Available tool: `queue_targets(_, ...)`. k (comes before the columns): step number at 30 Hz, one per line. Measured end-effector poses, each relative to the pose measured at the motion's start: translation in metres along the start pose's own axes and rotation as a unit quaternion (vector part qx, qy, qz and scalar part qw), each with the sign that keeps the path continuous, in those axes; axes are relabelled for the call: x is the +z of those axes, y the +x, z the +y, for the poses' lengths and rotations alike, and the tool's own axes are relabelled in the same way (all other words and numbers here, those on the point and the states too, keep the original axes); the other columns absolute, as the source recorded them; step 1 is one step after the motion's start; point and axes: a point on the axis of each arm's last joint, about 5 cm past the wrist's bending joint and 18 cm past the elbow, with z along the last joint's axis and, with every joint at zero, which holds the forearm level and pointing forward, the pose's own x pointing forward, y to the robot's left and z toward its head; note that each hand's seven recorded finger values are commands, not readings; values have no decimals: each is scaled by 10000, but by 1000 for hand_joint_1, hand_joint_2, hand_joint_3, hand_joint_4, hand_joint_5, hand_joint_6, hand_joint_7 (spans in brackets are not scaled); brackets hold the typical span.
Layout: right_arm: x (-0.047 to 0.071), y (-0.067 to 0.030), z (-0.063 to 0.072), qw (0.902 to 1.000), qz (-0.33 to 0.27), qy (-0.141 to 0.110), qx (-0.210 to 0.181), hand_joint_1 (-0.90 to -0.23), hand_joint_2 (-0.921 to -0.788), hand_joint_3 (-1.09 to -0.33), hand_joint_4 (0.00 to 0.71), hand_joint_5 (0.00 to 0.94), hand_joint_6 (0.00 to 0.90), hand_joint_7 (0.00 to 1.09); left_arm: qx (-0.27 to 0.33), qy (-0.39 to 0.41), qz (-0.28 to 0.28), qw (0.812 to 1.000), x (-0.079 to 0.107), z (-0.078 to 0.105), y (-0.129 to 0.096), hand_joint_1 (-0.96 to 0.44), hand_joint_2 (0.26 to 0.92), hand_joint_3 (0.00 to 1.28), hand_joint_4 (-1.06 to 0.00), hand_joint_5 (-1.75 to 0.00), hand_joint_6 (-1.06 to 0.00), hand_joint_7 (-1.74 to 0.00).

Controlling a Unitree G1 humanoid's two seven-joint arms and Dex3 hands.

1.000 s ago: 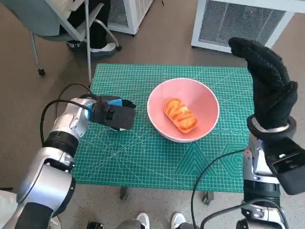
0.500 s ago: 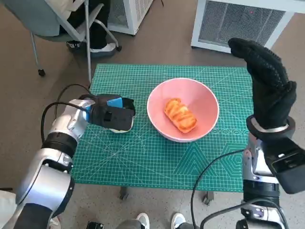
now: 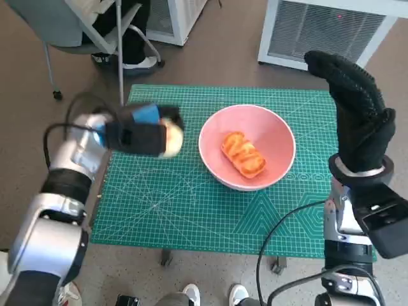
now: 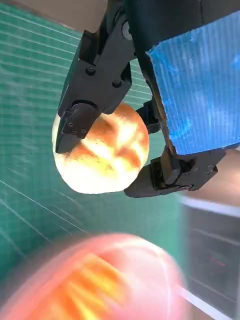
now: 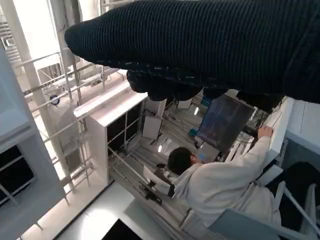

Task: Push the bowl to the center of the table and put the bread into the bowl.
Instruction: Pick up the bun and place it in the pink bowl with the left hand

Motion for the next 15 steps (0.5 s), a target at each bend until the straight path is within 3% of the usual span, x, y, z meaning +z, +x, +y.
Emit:
queue_targets(8,-5,14,14,10000,-47,22,-14,-577,-921,-708,308,0,48,648,770,130,-897,9929,276,299,-43,3,920,102,-646,-1206,-590,-1214)
queue_targets(15,-6,14,14,10000,-45,23,-18,-577,-921,-709,308,0,48,648,1101,270,-1580,9809,495,360,-35,3,920,74,-684,-1138,-613,-1219)
